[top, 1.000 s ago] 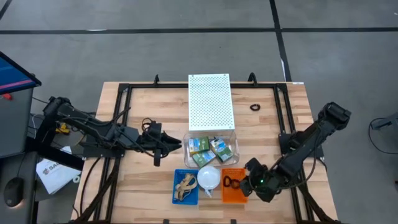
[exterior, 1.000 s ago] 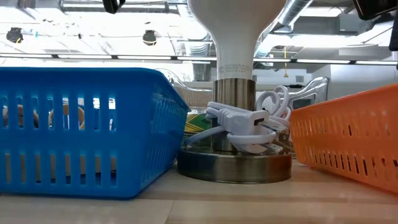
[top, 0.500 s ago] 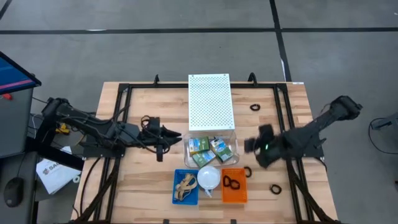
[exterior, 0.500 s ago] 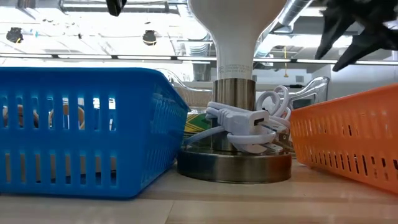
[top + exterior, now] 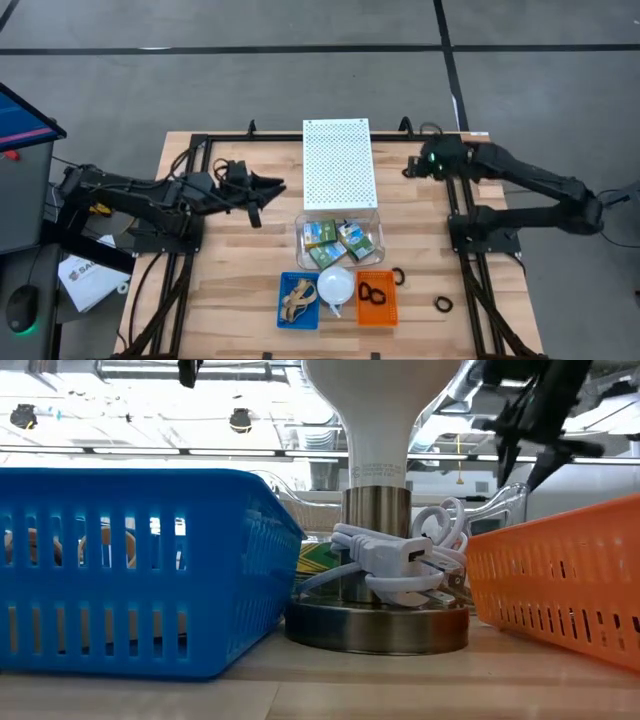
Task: Pick & Place Office Desk Supplies
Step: Put the black spring keychain into the orange bin
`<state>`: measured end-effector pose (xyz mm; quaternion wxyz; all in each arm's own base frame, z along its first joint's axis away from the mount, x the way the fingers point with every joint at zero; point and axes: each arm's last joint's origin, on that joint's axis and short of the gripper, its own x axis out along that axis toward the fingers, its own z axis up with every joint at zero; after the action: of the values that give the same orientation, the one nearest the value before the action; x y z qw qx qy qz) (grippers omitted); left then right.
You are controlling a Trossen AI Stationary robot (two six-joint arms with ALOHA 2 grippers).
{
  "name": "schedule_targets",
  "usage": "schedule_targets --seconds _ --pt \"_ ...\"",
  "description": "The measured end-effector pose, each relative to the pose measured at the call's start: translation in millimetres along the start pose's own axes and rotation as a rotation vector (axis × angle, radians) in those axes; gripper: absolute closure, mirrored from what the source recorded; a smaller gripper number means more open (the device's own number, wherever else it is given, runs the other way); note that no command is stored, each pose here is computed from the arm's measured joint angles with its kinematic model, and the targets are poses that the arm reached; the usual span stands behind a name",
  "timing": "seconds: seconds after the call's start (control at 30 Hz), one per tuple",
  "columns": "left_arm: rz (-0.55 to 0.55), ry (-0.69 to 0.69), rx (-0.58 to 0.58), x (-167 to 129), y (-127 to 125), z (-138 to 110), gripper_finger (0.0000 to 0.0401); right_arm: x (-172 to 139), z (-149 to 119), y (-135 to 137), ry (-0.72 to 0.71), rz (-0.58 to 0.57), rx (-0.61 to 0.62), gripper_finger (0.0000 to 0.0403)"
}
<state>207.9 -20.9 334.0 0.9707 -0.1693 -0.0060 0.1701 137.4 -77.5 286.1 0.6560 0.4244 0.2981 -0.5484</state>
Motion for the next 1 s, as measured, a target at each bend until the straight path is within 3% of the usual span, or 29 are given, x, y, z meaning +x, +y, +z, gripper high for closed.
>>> schedule_targets --seconds 0.3,0.47,0.77,1.0 --pt "0.049 -0.050 -0.018 2 11 9 0.0313 72 59 -22 0.193 -0.150 -0.065 0.0187" --pt "0.047 -0.069 -0.002 3 11 11 0.0313 106 73 -20 0.208 -0.148 -0.074 0.0186" --pt "0.055 -0.107 -0.019 2 11 15 0.0313 167 68 -17 0.354 -0.209 -0.084 0.0186" --pt "0.053 -0.116 -0.028 2 11 15 0.0313 182 53 -22 0.384 -0.241 -0.103 0.0186"
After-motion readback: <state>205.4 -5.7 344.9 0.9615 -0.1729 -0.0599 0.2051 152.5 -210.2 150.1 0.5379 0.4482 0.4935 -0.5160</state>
